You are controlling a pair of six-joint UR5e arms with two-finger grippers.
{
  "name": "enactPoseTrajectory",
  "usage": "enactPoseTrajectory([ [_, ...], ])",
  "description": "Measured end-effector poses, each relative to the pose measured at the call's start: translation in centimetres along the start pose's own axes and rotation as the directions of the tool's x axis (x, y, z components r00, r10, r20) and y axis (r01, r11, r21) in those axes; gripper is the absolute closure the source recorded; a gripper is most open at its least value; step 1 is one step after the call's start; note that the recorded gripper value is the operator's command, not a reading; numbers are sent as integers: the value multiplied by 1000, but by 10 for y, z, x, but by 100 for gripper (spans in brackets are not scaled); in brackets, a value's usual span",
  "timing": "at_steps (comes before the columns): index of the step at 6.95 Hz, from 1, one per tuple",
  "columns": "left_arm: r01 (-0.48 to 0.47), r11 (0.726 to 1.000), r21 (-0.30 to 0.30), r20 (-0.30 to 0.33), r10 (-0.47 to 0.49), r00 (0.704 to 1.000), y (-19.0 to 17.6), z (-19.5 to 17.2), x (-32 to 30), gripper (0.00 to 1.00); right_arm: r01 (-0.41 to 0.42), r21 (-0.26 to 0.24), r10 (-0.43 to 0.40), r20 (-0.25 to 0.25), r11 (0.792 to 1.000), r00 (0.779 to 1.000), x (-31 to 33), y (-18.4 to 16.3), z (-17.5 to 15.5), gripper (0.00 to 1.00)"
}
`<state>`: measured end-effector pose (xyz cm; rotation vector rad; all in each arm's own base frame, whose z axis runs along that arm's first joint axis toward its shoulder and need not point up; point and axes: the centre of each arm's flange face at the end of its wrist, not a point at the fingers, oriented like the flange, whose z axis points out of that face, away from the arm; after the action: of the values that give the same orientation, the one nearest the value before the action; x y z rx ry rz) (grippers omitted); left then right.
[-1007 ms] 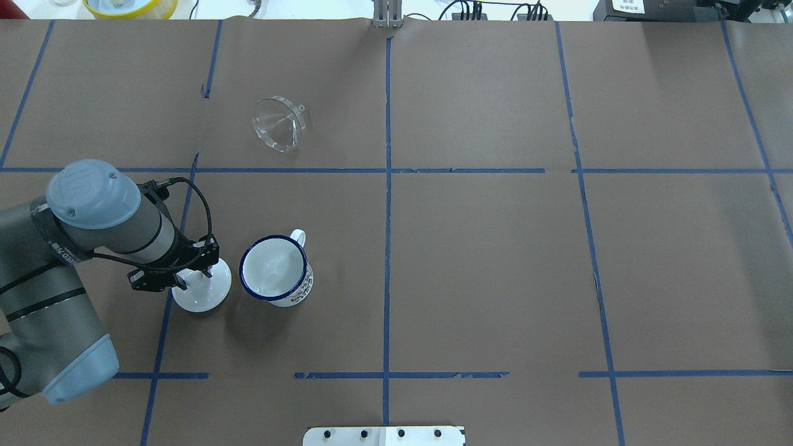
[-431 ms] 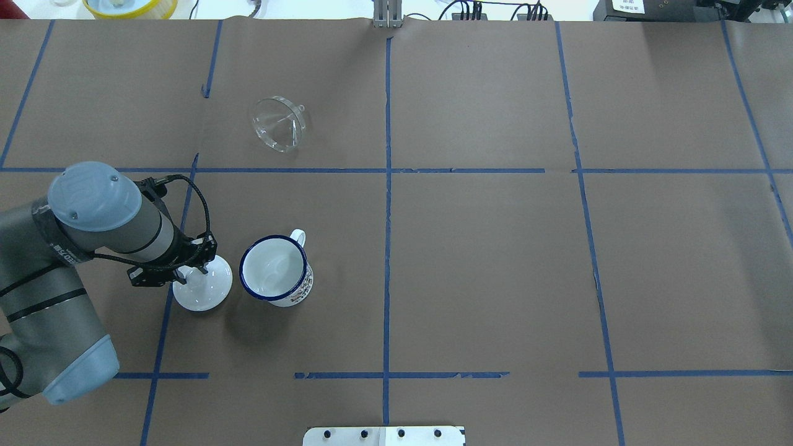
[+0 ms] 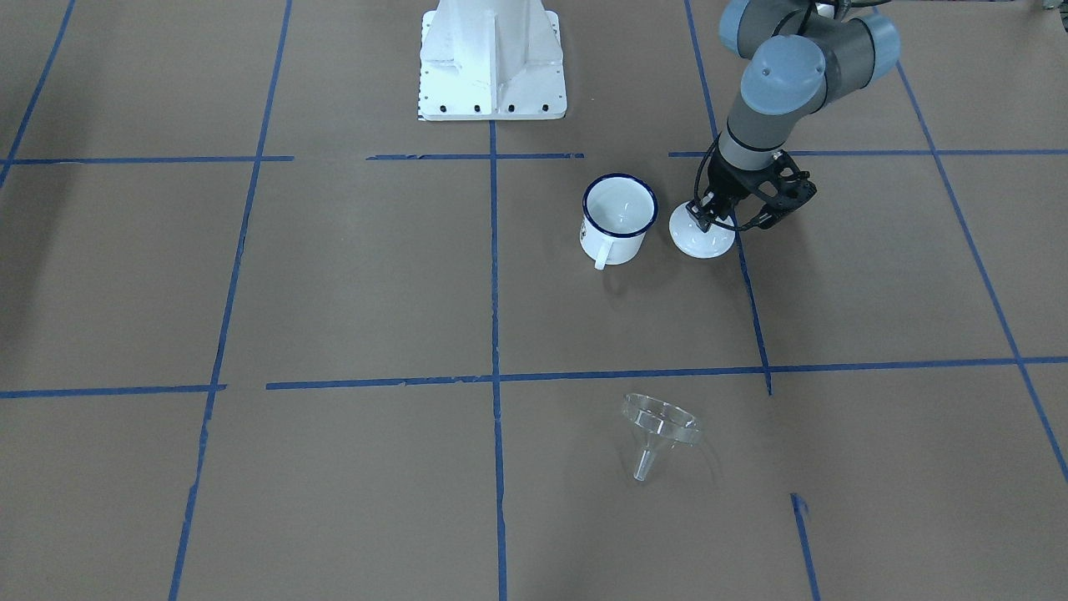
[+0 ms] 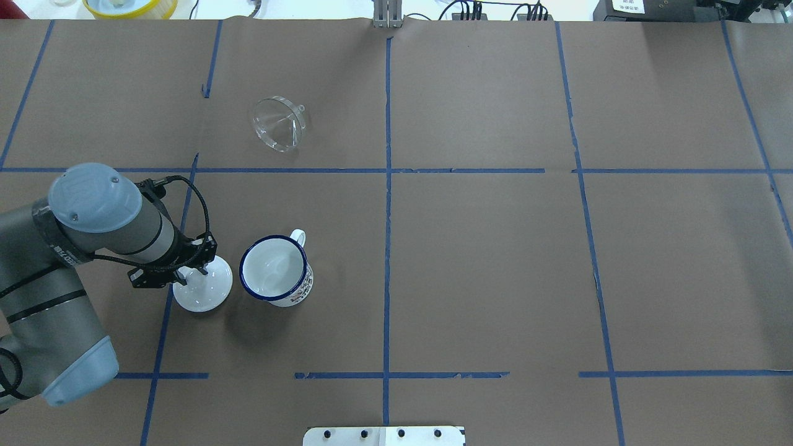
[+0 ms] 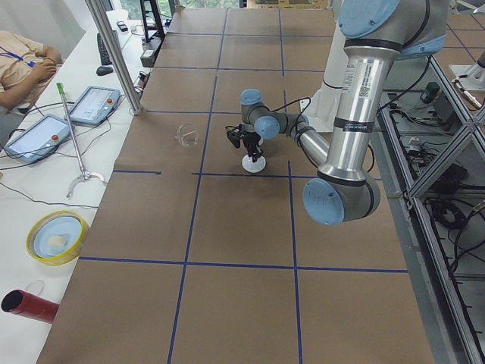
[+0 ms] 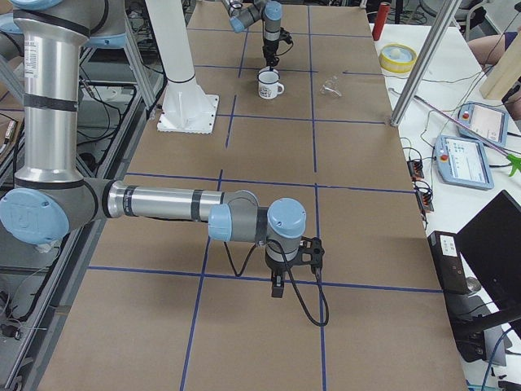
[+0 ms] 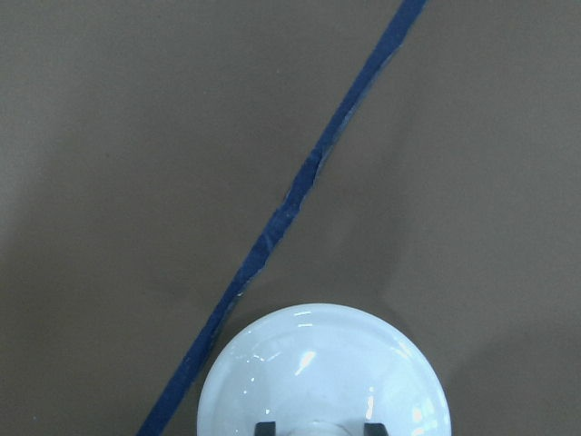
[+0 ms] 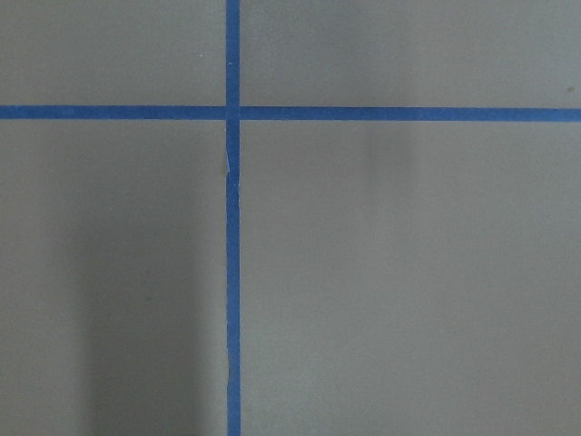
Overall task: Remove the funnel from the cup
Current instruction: 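Lift the lid and carry it over the mug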
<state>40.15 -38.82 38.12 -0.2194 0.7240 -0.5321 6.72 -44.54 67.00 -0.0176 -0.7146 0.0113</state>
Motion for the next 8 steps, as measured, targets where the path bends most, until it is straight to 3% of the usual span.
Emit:
enactPoseTrajectory([
  [5,97,993,74,-56,-93,994,-17,-141,53,100,0,0,0,0,1000,1000,0,0,0,0],
  [8,133,991,33,-34,-132,991,6,-140,85,100,0,0,0,0,1000,1000,0,0,0,0],
])
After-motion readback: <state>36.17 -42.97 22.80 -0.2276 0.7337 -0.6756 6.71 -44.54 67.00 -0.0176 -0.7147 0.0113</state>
